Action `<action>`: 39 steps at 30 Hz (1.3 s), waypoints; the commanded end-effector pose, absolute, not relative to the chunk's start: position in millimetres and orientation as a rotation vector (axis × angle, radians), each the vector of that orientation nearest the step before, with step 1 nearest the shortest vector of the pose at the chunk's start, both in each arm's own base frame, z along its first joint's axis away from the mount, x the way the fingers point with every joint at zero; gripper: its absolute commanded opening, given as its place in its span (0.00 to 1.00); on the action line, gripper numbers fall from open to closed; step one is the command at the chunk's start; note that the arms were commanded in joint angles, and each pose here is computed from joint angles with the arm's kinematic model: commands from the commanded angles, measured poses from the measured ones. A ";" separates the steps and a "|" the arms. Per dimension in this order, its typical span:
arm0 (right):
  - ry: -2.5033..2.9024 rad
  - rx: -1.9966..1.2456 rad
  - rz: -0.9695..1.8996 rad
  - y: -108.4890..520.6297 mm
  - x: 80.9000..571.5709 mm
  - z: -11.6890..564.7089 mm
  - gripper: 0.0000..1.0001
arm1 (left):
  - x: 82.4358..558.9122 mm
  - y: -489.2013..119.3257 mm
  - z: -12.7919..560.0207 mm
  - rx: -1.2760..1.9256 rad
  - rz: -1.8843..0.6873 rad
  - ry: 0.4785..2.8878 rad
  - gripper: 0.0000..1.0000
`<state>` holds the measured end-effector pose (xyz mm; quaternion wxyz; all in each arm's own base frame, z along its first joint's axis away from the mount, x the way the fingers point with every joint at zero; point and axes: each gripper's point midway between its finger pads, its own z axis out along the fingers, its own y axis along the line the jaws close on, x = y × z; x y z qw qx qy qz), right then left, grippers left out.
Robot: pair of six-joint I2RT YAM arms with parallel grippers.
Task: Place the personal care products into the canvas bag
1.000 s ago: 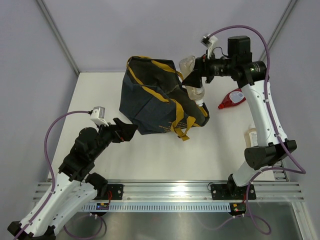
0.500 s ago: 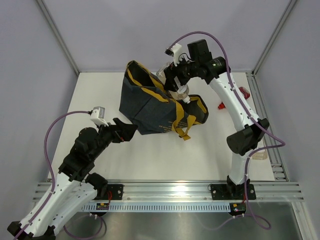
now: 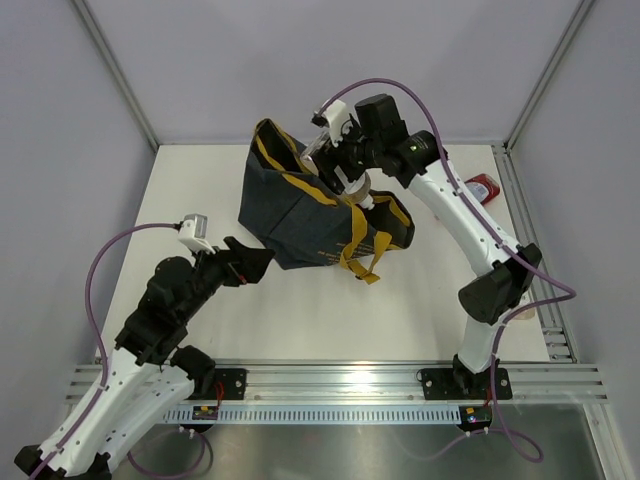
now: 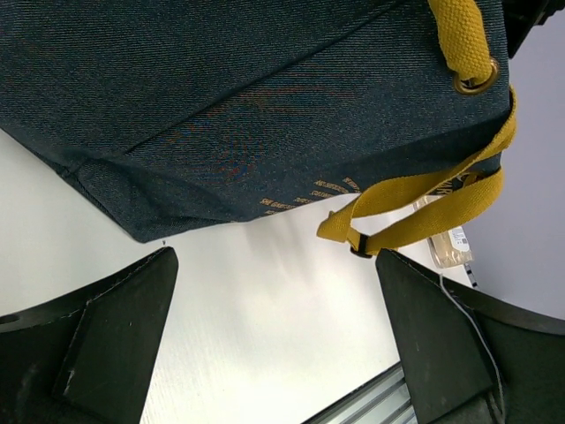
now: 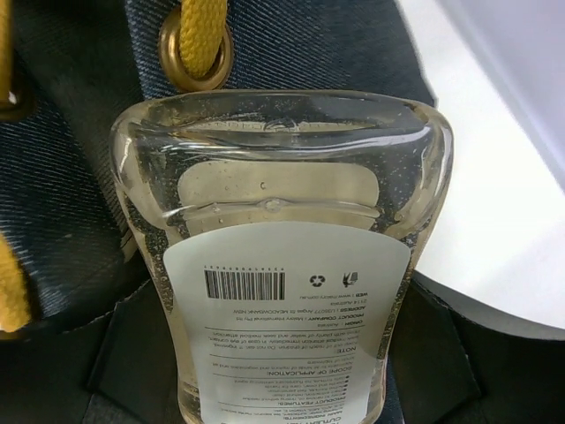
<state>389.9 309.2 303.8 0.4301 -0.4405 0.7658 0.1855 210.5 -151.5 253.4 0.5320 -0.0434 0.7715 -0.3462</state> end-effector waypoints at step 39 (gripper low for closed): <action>1.723 -0.943 0.463 336.2 411.7 371.8 0.99 | 197.1 -136.3 266.8 -0.157 -0.850 1.746 0.99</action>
